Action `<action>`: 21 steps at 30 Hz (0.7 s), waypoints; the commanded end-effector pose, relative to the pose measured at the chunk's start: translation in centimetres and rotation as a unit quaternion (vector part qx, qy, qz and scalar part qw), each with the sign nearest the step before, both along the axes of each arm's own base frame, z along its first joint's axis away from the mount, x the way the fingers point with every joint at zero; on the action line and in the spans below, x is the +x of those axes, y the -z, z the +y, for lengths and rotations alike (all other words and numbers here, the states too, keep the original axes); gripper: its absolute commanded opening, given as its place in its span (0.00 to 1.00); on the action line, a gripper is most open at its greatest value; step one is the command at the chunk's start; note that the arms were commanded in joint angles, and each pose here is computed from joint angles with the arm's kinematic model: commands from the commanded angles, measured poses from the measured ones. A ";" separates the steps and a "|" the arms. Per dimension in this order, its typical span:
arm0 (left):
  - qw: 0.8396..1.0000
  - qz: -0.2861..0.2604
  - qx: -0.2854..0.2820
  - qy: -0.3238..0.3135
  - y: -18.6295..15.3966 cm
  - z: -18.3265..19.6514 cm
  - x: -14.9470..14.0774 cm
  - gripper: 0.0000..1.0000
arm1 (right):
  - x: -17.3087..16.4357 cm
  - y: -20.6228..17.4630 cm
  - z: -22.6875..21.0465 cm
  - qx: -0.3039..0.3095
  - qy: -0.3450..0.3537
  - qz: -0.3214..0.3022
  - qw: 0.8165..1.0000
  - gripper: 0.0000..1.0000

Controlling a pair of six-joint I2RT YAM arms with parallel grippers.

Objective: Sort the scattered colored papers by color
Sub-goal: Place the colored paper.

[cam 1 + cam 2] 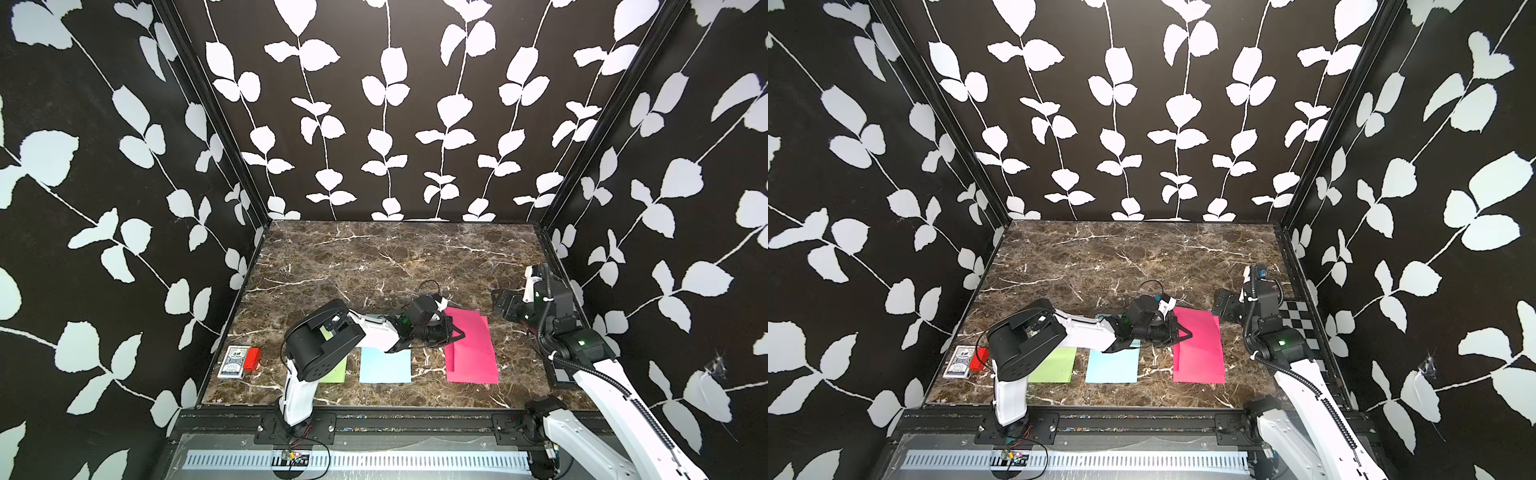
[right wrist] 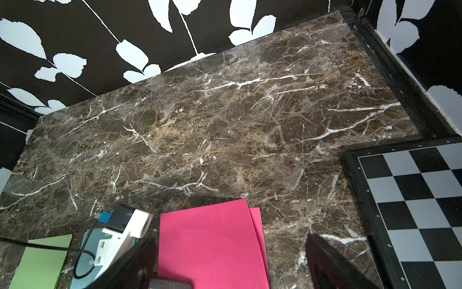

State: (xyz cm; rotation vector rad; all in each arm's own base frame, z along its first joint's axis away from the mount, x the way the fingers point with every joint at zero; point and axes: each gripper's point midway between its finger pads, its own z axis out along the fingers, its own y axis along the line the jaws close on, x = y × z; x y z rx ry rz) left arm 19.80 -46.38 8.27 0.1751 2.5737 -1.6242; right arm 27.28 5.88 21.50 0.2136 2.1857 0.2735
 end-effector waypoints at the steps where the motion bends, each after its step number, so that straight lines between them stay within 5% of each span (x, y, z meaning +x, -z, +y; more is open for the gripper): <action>1: 0.999 -0.019 -0.010 0.030 -2.4 0.1 -0.9 0.00 | 0.2 0.8 -0.2 -0.005 0.005 -0.001 1.000 0.93; 21: 0.998 0.016 -0.004 0.059 0.8 -1.0 -1.2 0.00 | 0.3 1.4 -0.2 -0.008 0.004 0.008 1.000 0.93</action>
